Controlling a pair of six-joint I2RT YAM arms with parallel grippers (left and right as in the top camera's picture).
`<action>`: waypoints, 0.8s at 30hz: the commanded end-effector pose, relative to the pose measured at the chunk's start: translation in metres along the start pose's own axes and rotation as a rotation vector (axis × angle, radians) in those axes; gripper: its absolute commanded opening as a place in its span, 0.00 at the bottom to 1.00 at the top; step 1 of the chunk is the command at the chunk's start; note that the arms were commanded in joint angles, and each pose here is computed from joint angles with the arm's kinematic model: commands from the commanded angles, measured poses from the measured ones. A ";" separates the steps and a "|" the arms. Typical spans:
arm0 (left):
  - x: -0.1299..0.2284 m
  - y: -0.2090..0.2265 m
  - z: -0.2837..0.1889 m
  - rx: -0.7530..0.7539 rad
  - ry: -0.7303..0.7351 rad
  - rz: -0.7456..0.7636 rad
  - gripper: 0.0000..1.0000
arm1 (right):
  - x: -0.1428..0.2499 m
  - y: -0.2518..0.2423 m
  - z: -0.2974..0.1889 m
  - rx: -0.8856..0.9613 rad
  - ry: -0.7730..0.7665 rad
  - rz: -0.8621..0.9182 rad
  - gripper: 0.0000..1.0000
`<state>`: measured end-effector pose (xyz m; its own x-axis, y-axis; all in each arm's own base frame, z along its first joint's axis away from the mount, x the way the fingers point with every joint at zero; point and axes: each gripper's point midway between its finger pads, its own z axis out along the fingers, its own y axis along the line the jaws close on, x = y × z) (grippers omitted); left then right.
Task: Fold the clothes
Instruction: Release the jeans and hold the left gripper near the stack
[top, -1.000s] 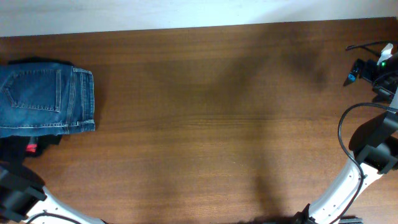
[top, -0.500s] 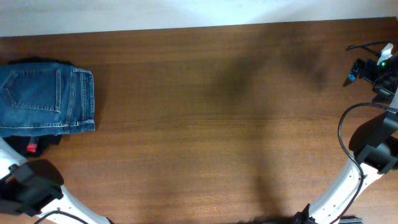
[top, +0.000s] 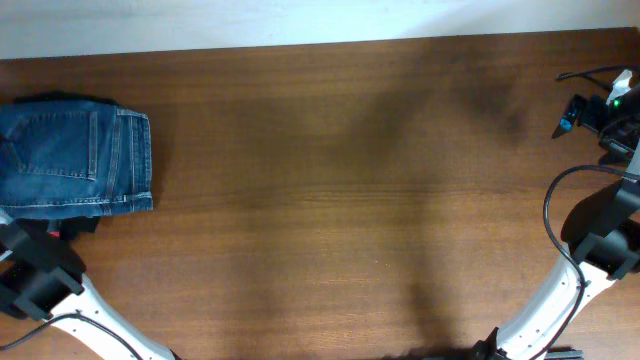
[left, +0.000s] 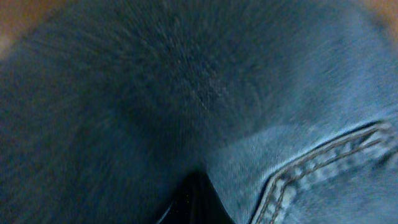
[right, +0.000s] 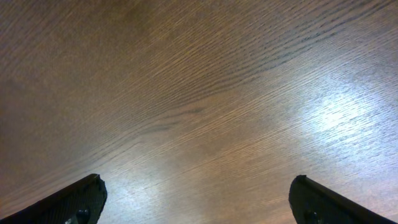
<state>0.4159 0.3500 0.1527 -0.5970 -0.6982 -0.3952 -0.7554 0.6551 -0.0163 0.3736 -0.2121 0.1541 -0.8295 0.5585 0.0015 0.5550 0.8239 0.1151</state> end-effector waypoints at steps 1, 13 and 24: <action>0.024 0.020 0.045 -0.052 0.120 -0.034 0.00 | 0.002 0.001 -0.017 -0.010 -0.042 0.009 0.99; -0.009 -0.001 -0.009 0.112 0.000 -0.059 0.00 | 0.002 0.001 -0.017 -0.010 -0.042 0.009 0.99; -0.044 0.018 -0.106 0.027 -0.241 -0.112 0.04 | 0.002 0.001 -0.017 -0.010 -0.042 0.009 0.99</action>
<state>0.4153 0.3527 0.2447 -0.4730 -0.6884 -0.5499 -0.7599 0.6346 -0.1408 0.3736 -0.2121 0.1541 -0.8297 0.5582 0.0015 0.5546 0.8241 0.1151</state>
